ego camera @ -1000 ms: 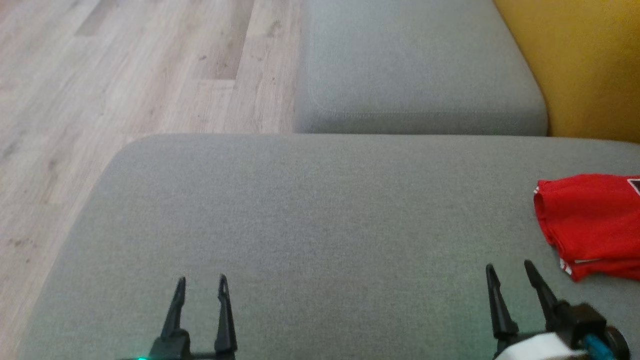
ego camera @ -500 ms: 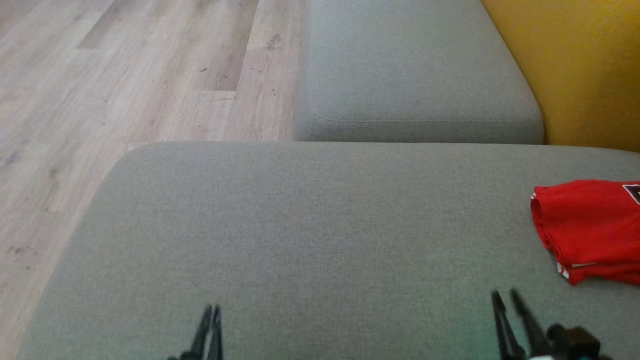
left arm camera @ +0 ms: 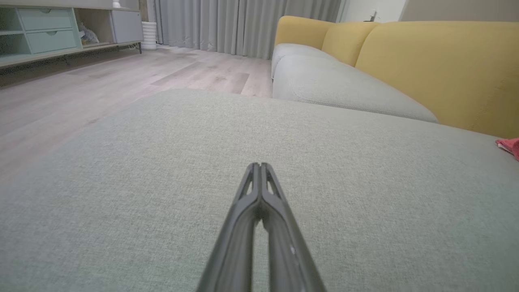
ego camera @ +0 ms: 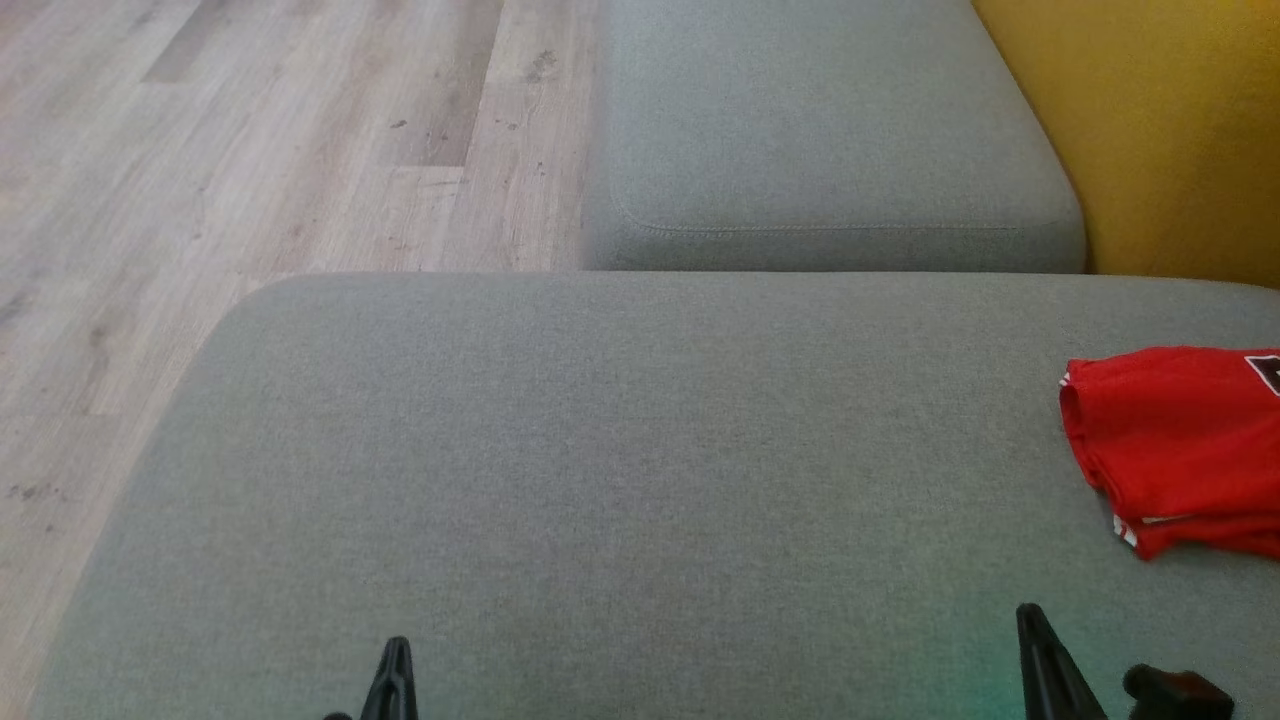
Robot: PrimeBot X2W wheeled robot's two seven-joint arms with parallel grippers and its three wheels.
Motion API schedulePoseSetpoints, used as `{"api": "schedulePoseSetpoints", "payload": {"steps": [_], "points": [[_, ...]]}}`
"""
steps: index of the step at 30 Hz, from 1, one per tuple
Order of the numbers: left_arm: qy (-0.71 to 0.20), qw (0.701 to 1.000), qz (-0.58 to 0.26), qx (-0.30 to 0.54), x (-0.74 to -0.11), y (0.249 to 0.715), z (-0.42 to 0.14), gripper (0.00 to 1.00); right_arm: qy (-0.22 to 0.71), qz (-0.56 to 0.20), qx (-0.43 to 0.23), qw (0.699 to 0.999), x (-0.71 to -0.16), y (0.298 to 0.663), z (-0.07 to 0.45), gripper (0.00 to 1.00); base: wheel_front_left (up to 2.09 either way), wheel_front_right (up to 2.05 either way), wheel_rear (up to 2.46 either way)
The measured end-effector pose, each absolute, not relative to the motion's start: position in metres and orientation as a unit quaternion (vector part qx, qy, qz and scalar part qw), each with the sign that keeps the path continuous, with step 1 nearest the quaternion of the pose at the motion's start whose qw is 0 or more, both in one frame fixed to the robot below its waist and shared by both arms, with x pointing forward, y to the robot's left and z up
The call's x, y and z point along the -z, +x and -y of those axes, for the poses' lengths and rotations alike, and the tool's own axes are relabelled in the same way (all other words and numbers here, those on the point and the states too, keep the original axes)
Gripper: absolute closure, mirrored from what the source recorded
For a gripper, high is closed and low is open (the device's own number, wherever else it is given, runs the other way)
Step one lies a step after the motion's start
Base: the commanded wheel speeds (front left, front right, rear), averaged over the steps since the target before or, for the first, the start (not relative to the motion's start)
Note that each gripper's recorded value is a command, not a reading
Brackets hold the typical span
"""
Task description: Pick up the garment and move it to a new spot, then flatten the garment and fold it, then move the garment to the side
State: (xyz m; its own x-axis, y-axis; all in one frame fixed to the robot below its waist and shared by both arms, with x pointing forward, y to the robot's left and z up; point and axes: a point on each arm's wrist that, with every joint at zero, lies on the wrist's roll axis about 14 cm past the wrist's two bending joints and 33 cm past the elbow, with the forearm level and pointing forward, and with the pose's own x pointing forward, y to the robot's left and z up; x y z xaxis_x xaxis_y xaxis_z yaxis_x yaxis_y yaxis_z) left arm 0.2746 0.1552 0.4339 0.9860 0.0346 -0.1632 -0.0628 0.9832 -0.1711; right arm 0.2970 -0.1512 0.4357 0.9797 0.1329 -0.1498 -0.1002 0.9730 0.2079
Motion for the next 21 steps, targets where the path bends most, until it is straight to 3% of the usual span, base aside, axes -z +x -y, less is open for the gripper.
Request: {"api": "schedulePoseSetpoints", "payload": {"steps": [21], "points": [[-0.212,0.971,-0.104,-0.045,-0.432,0.292,-0.165,1.00,0.222,-0.089,-0.014,0.971,-0.438,0.310,0.165,1.00,0.00,0.00,0.00]]}}
